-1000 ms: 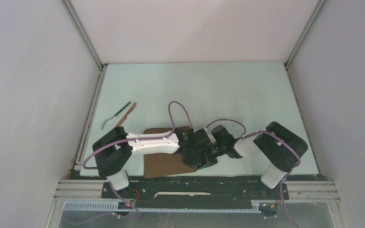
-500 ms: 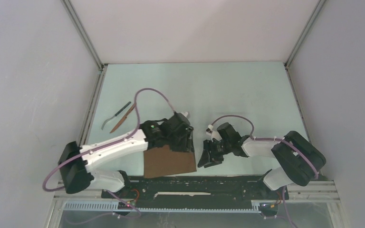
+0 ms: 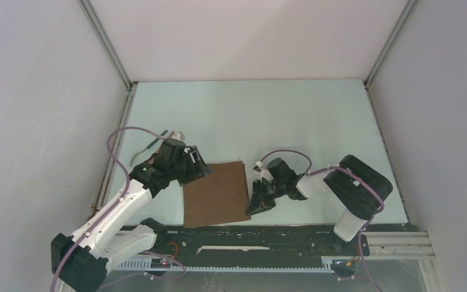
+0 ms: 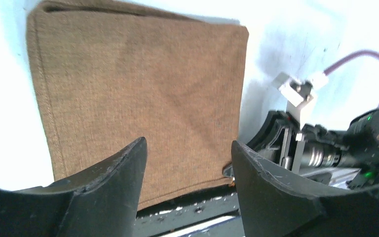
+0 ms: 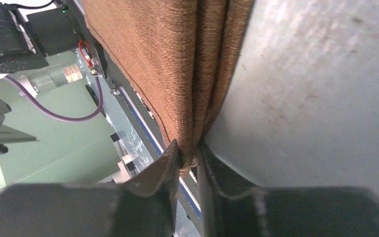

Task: Fold the napkin into a case and place the utensils inside
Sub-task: Smooth out the lower triangle-folded napkin at the center of the board.

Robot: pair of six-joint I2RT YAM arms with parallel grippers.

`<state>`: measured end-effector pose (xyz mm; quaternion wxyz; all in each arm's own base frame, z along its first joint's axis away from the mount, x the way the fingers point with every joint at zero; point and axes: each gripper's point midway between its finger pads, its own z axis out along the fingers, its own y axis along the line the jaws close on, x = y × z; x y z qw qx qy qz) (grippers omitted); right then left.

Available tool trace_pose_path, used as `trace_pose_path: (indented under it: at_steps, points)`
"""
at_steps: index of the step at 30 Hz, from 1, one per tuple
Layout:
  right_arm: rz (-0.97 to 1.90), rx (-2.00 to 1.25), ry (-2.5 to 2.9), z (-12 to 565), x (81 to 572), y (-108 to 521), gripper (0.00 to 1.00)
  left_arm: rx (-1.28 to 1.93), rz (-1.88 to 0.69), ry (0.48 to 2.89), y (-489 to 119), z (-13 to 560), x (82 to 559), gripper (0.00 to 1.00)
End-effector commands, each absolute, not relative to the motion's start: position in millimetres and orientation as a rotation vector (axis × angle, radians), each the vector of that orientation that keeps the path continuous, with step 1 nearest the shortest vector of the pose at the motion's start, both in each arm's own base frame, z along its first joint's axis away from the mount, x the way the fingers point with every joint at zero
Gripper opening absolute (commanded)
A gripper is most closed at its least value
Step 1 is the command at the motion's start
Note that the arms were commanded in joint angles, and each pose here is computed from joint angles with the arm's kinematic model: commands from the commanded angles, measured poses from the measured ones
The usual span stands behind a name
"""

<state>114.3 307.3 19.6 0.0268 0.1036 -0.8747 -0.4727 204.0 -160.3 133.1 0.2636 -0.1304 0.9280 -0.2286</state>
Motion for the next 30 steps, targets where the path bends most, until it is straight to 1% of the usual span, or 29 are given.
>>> trace_pose_path:
  at_steps: [1, 2, 3, 5, 7, 10, 11, 12, 17, 19, 21, 24, 28, 30]
  points:
    - [-1.291, 0.242, -2.874, -6, 128, 296, 0.20, -0.403, -0.724, 2.432, -155, 137, 221, 0.69]
    - [-1.264, 0.239, -2.902, -7, 129, 292, 0.17, -0.419, -0.721, 2.430, -153, 134, 223, 0.69]
    - [-1.259, 0.247, -2.917, -4, 130, 291, 0.17, -0.430, -0.719, 2.425, -151, 132, 225, 0.69]
    - [-1.302, 0.274, -2.927, 8, 135, 291, 0.29, -0.452, -0.712, 2.420, -148, 128, 230, 0.69]
    - [-1.332, 0.269, -2.940, 19, 146, 292, 0.43, -0.470, -0.700, 2.416, -144, 124, 234, 0.69]
    - [-1.337, 0.208, -3.003, 30, 176, 290, 0.63, -0.509, -0.675, 2.421, -135, 116, 239, 0.69]
    - [-1.342, 0.192, -3.029, 33, 187, 290, 0.73, -0.517, -0.677, 2.423, -133, 114, 239, 0.69]
    - [-1.342, 0.182, -3.057, 34, 199, 290, 0.76, -0.521, -0.682, 2.421, -132, 114, 240, 0.69]
    - [-1.340, 0.120, -3.128, 35, 254, 302, 0.77, -0.490, -0.719, 2.415, -136, 124, 239, 0.69]
    - [-1.310, 0.099, -3.147, 30, 272, 307, 0.75, -0.477, -0.733, 2.415, -137, 128, 237, 0.69]
    - [-1.307, 0.078, -3.148, 27, 289, 313, 0.69, -0.467, -0.731, 2.410, -136, 131, 235, 0.69]
    - [-1.304, 0.043, -3.128, 18, 302, 318, 0.61, -0.455, -0.723, 2.404, -134, 135, 232, 0.69]
    - [-1.290, 0.039, -3.132, 15, 309, 320, 0.54, -0.429, -0.715, 2.402, -132, 140, 229, 0.69]
    - [-1.277, 0.028, -3.141, 13, 311, 320, 0.46, -0.420, -0.713, 2.398, -132, 143, 229, 0.69]
